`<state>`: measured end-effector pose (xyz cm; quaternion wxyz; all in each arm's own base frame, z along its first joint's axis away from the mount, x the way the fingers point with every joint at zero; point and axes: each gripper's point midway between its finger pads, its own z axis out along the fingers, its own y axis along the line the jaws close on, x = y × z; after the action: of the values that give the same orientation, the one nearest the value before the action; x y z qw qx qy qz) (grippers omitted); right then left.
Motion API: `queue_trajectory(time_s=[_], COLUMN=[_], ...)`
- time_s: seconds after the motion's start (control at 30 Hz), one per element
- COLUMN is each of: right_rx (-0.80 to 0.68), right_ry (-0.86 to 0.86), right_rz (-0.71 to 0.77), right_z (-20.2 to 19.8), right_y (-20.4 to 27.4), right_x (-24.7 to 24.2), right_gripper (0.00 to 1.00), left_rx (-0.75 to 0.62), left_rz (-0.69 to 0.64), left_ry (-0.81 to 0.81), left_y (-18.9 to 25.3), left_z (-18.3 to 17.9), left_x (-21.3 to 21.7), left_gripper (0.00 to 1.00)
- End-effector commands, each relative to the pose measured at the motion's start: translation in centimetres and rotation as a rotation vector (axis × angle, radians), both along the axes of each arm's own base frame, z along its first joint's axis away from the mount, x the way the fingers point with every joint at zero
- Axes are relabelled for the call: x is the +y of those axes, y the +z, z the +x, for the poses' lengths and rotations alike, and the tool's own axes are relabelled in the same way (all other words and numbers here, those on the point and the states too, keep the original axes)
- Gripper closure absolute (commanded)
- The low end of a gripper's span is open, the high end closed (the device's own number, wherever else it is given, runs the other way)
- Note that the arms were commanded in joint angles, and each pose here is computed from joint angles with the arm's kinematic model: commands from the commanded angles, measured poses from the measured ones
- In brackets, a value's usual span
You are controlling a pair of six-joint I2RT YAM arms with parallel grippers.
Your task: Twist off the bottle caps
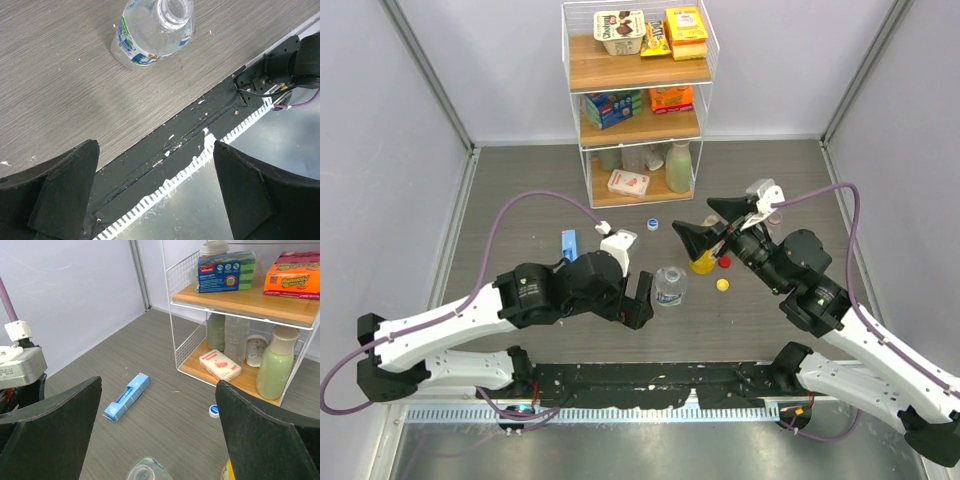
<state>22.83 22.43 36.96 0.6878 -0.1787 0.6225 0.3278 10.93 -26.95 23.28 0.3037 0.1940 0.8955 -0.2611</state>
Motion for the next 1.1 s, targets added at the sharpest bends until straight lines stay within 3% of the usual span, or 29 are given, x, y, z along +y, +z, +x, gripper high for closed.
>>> queue_trajectory(time_s=[0.0,0.13,0.43,0.77,1.07], right_rx=[-0.046,0.008,0.041,0.198,0.27], right_ry=[-0.081,-0.186,-0.329,-0.602,-0.891], right_rz=[0.054,-0.029,-0.234,-0.135,-0.036], right_z=[0.4,2.1,5.9,10.5,11.5], right_y=[3.5,2.9,1.8,-0.4,-1.1], right_x=[-1.6,-2.6,-6.5,-18.2,-25.6], right_gripper=[0.0,0.01,0.01,0.0,0.0], left_rx=[-0.005,0.022,0.032,0.083,-0.059], left_rz=[0.014,0.057,-0.005,-0.108,-0.082], left_ry=[0.011,0.059,0.217,0.332,0.511], left_y=[-1.0,-1.9,-1.7,-0.7,2.0], left_z=[0.7,2.2,6.5,9.9,13.7], left_x=[-0.2,1.1,6.8,11.0,14.0], left_gripper=[0.0,0.0,0.0,0.0,0.0])
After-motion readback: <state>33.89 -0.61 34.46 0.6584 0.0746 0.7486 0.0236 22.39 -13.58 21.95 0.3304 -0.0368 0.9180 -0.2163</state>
